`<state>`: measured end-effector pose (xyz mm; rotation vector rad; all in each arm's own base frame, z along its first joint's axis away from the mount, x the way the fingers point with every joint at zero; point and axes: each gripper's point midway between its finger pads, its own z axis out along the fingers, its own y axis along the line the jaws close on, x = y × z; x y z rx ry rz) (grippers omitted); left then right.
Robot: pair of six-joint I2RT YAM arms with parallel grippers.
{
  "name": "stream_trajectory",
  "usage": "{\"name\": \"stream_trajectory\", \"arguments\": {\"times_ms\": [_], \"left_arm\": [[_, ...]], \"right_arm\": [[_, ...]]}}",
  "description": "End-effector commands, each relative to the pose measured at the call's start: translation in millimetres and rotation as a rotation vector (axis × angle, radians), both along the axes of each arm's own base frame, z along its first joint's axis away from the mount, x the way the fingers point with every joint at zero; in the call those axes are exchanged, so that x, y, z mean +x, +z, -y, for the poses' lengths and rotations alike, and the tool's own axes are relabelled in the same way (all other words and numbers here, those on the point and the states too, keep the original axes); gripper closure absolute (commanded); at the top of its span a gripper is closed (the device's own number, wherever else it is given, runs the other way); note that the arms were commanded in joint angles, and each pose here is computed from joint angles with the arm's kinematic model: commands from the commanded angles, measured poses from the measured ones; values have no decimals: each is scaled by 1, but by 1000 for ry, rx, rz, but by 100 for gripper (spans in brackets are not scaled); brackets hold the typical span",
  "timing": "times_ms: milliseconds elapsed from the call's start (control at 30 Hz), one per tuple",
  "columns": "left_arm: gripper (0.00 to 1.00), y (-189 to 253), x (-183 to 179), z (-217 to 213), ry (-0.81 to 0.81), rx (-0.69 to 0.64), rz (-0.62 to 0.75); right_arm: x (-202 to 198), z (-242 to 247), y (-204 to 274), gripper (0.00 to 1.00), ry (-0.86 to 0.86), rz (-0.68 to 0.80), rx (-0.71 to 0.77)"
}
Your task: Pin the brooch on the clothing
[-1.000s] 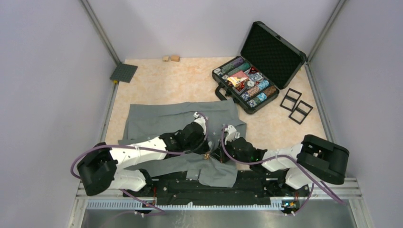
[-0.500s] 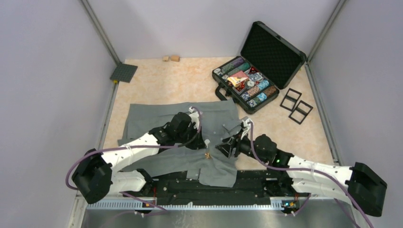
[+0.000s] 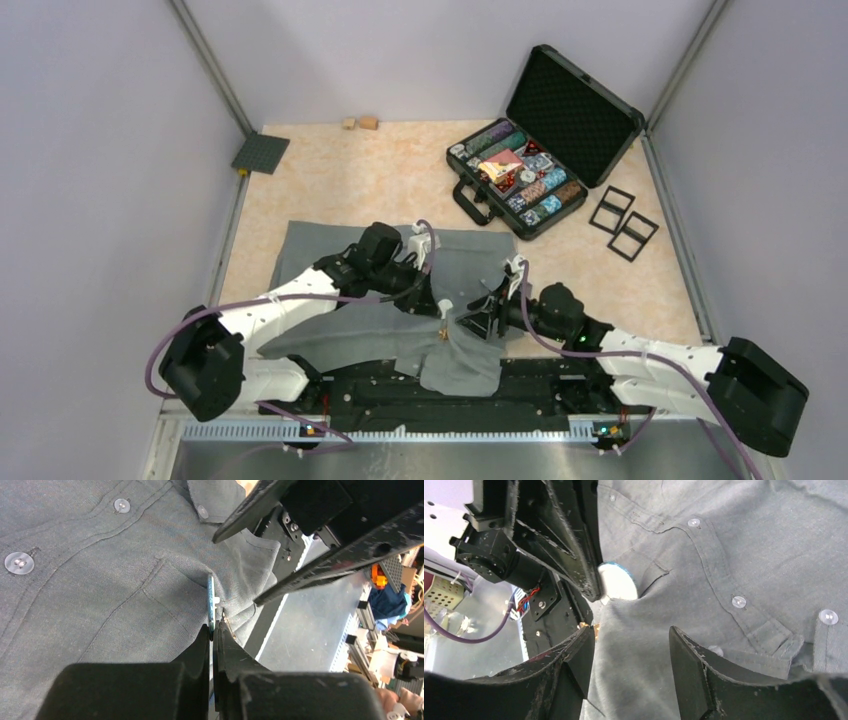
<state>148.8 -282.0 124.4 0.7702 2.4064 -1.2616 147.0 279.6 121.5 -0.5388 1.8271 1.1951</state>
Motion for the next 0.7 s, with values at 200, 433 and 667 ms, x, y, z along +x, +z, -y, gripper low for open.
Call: {"name": "stream_trajectory", "arguments": {"times_ms": [200,433,667], "left_arm": [[100,25,-8,11,-133,-97,19],[100,28,-10,13,-161,-106,7],[100,27,-14,13,-187,-112,-6]], "right_arm": [[2,-6,15,49,49,39,110],[-2,-12,19,52,86,33,144],[-3,-18,20,59,114,22,164]]}}
